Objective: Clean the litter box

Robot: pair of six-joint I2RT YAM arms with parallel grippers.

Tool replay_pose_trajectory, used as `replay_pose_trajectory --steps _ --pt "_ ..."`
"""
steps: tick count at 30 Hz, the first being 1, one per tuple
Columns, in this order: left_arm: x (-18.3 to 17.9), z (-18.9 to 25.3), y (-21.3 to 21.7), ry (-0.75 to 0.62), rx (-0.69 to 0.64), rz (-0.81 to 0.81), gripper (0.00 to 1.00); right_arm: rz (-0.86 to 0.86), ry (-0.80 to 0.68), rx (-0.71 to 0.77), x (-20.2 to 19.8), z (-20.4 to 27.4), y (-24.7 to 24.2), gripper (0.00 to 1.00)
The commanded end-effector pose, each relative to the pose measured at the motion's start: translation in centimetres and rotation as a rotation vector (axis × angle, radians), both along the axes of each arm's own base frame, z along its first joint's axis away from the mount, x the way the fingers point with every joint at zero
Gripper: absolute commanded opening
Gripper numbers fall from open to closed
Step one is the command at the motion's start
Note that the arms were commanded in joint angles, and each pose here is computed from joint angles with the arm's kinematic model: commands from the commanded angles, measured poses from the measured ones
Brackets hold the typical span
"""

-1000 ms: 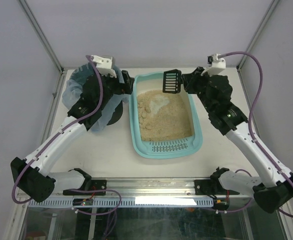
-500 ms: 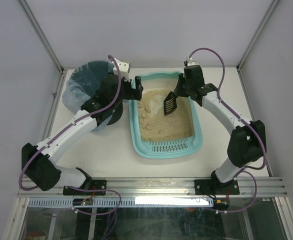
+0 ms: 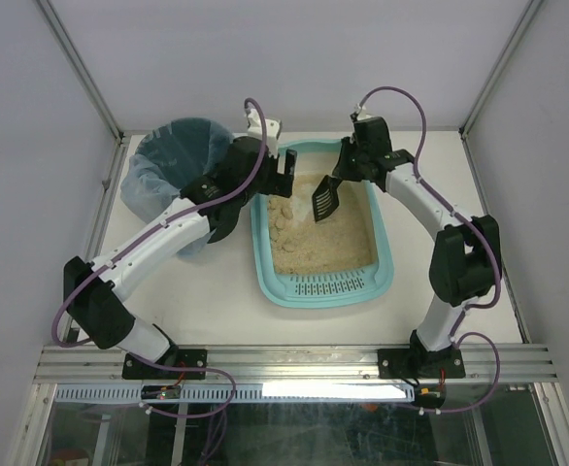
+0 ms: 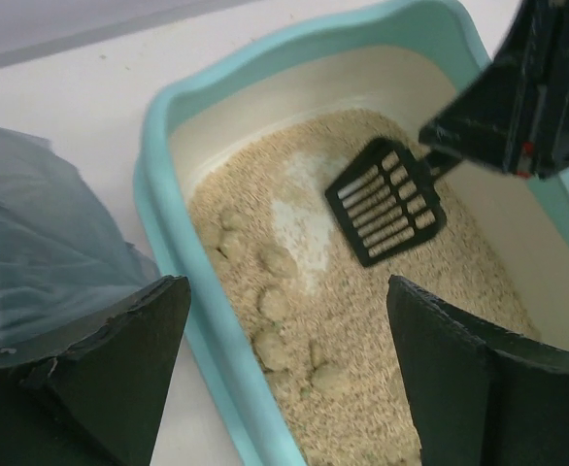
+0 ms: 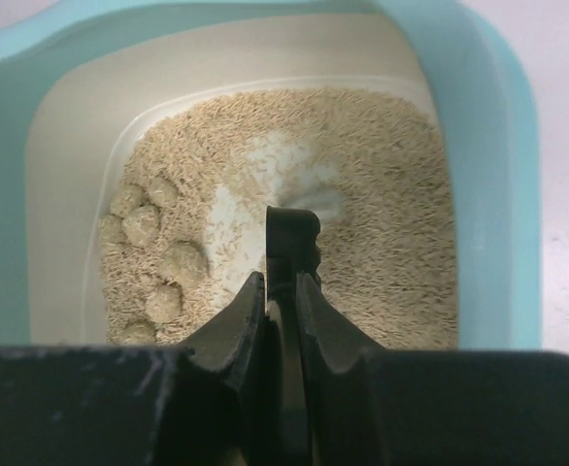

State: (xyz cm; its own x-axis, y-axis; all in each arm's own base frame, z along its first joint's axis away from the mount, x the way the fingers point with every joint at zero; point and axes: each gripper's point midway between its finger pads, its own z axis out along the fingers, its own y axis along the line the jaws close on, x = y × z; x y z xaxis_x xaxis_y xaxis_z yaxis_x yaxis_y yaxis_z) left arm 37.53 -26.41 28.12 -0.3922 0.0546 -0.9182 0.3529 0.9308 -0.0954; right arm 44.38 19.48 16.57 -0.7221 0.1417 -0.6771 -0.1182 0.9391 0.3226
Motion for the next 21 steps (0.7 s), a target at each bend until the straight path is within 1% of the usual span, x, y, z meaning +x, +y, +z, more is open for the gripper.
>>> replay_pose_trajectory --steps 1,5,8,13,15,21 --pt "-2.3 0.5 -0.8 0.063 0.024 0.013 0.85 -0.06 -0.201 -0.102 1.1 8.1 -2.9 0.0" --pt "-4.2 -0.5 -0.5 0.145 0.019 0.019 0.86 -0.114 -0.219 -0.235 0.6 9.6 -5.7 0.0" --pt "-5.7 -1.7 -0.2 0.205 0.03 0.018 0.85 -0.127 -0.195 -0.311 0.4 9.2 -6.6 0.0" --pt "-7.8 -4.4 1.0 0.288 0.056 0.06 0.84 -0.141 -0.2 -0.448 0.5 8.6 -6.0 0.0" --pt "-8.5 -4.4 1.7 0.293 0.037 0.076 0.84 -0.15 -0.213 -0.504 0.8 8.7 -5.7 0.0" --pt "-10.2 -6.6 2.2 0.351 0.035 0.074 0.83 -0.146 -0.219 -0.688 1.8 8.1 -4.6 0.0"
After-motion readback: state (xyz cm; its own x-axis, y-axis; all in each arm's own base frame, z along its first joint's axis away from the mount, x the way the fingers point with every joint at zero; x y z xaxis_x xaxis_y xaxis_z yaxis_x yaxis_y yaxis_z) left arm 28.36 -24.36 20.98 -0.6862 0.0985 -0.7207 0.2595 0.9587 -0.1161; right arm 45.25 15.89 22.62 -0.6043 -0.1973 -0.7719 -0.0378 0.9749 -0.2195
